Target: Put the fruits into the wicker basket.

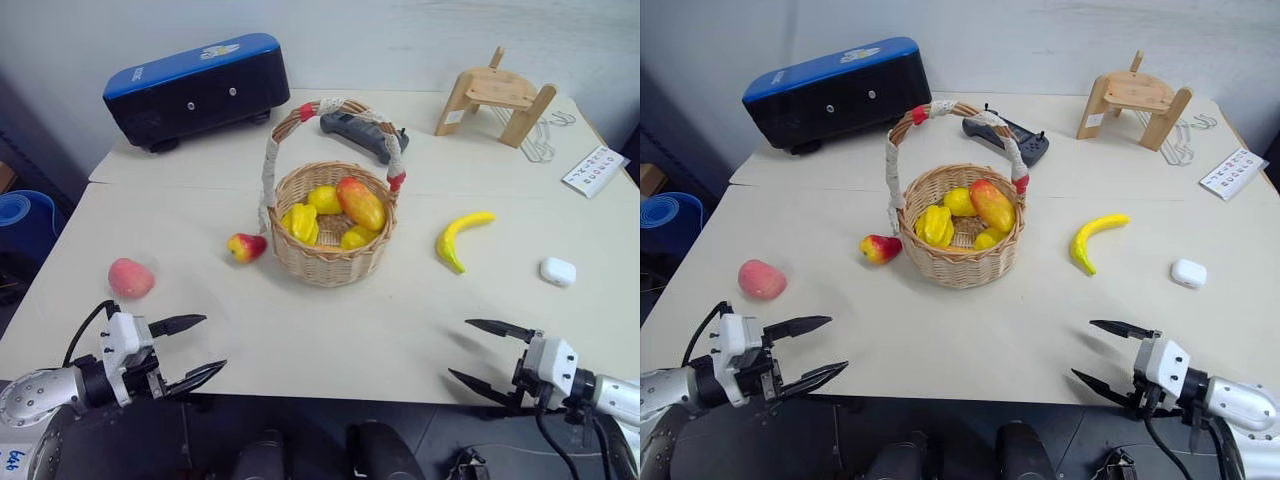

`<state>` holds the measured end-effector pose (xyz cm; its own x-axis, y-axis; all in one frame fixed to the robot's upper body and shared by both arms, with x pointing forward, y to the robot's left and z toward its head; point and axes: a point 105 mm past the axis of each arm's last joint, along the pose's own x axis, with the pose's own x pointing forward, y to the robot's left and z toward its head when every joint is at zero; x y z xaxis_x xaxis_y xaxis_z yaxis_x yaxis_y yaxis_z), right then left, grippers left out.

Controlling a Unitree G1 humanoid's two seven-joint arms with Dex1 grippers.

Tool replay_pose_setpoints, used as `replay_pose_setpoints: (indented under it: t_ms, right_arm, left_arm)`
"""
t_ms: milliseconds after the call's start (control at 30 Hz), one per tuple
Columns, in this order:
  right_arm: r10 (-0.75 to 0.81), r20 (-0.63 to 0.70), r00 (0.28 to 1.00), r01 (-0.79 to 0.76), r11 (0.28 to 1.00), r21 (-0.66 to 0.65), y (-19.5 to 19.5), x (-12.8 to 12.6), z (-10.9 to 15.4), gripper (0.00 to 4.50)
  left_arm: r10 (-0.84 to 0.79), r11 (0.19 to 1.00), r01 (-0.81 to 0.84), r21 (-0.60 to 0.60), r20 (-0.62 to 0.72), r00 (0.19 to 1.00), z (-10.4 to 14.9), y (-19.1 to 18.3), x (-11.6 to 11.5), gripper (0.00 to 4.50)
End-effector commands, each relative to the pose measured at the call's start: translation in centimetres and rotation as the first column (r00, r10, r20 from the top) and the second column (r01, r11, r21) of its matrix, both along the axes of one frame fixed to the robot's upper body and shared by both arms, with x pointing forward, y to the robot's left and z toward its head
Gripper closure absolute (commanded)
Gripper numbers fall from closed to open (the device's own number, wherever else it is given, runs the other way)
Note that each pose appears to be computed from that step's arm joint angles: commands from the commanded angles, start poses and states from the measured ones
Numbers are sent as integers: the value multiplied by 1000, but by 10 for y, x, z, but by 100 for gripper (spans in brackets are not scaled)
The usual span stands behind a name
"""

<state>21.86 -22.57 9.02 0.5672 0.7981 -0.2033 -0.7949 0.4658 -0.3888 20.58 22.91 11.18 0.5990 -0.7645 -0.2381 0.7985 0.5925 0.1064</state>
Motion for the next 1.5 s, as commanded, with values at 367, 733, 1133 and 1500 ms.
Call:
replay_pose_setpoints:
  t_ms: [367,733,1133,1500]
  right_arm:
    - [249,254,935,-327,882,340,93,-4,78,0]
    - [291,192,937,-342,871,353,98,-10,68,0]
    - [316,181,931,-360,872,332,102,-5,58,0]
    - [237,211,948,-302,879,370,100,0,63,0]
  left_arm:
    - [752,644,-736,-211,-6,659,3,133,-47,4]
    - [802,572,-759,-311,16,598,41,153,-23,4]
    - [640,762,-641,-93,-49,767,55,127,81,4]
    - [562,823,-567,-16,-114,819,20,117,93,62]
